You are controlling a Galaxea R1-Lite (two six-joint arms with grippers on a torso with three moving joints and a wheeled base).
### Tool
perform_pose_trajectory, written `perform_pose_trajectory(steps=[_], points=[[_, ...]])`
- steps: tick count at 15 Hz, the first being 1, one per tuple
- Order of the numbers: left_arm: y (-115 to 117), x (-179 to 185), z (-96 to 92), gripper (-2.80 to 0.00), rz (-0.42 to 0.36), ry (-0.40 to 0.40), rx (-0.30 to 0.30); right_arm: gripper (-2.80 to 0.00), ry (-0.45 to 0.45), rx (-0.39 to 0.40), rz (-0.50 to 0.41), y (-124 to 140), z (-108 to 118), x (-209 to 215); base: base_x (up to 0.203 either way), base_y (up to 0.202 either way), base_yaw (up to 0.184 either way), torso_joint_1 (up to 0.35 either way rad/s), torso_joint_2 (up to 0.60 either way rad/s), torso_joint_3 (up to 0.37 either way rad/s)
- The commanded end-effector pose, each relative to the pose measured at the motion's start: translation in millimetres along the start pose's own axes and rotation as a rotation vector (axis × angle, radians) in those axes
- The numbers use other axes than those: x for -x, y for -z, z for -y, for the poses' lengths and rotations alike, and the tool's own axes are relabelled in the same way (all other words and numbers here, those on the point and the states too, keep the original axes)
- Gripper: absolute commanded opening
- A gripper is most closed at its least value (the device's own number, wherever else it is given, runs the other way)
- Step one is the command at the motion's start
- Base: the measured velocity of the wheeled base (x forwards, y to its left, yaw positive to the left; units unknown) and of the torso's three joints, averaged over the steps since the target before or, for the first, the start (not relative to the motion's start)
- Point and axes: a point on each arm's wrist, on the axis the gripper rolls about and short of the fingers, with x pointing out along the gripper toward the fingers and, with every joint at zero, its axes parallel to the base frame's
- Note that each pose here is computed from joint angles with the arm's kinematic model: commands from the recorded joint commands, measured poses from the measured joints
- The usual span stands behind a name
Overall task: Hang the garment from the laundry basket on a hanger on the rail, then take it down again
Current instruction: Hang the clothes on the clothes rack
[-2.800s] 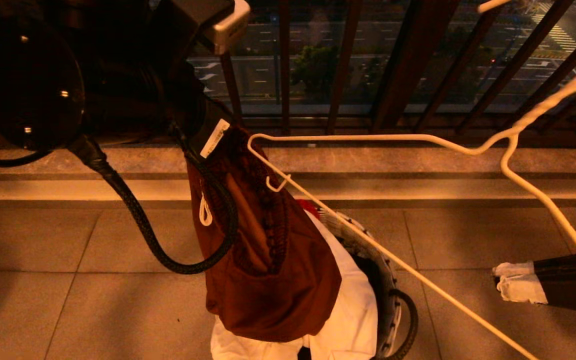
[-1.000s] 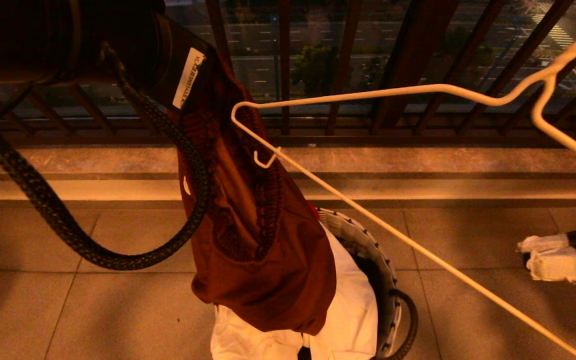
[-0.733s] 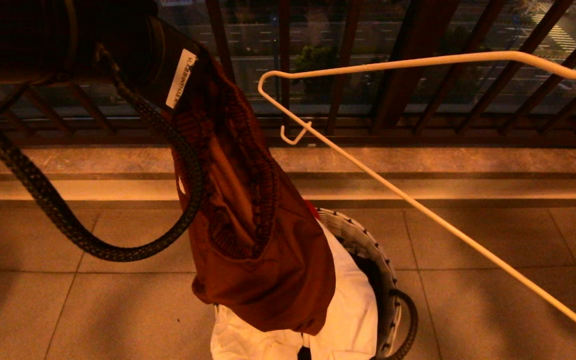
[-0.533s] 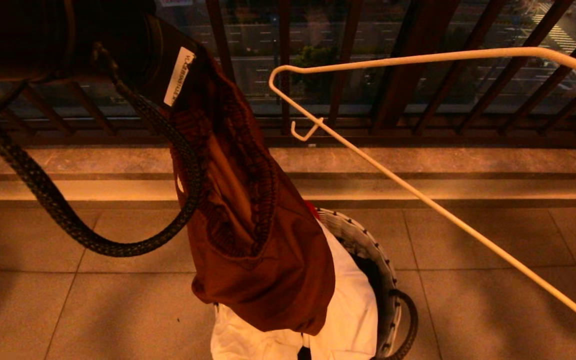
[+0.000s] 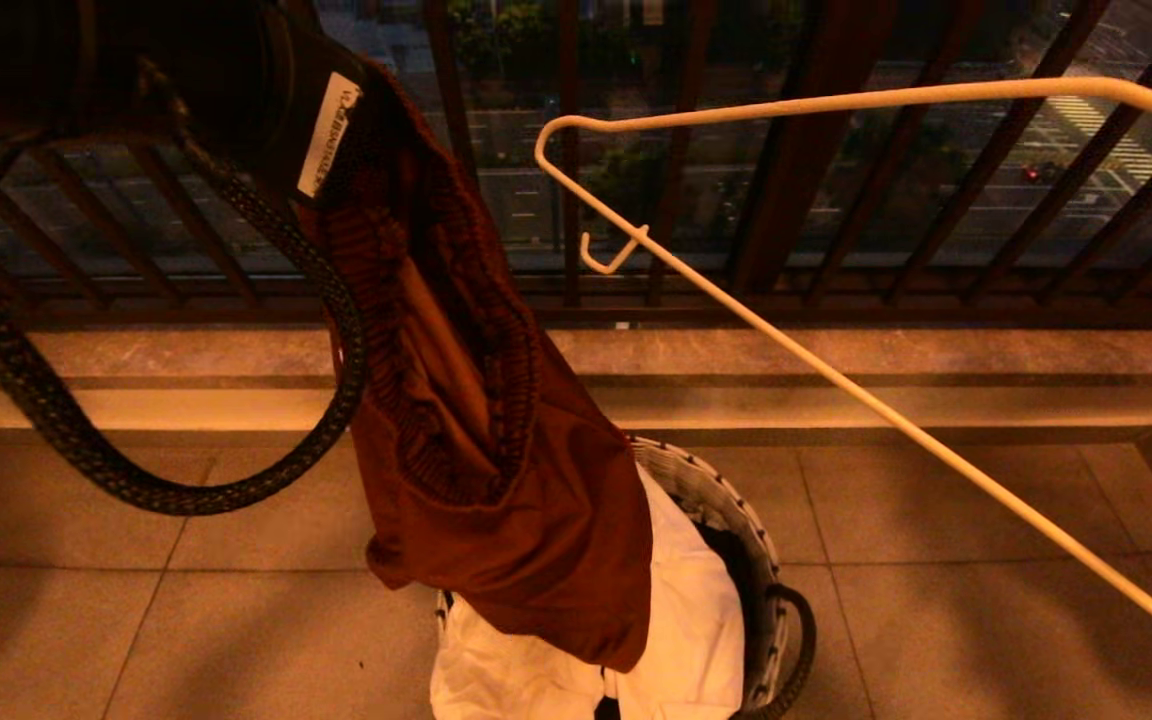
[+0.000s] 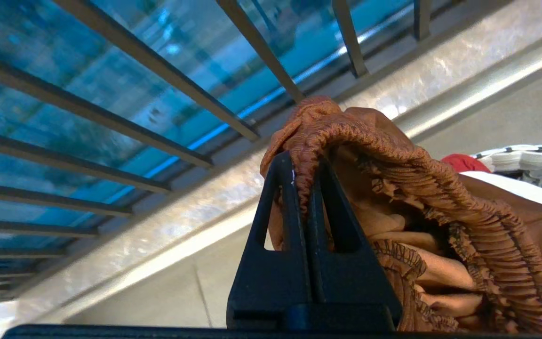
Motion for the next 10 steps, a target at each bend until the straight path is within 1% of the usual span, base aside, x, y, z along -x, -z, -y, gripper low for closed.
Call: perform_pose_trajectory(steps=[1,10], points=[[0.0,2.1,-2.0,-2.80,0.001,-0.005,-0.008,-2.80,-0.003,-0.001,-0.003,0.4,-0.1,0.0,0.000,0.000,0.000,0.002,0.00,0.205],[2.1,2.9,-1.7,-2.80,-0.005,-0.004,-0.016,-2.80,-0.001,0.000,0.001,1.8,-0.6,1.9,0.000,0.000,0.000,0.002,0.00,0.204]])
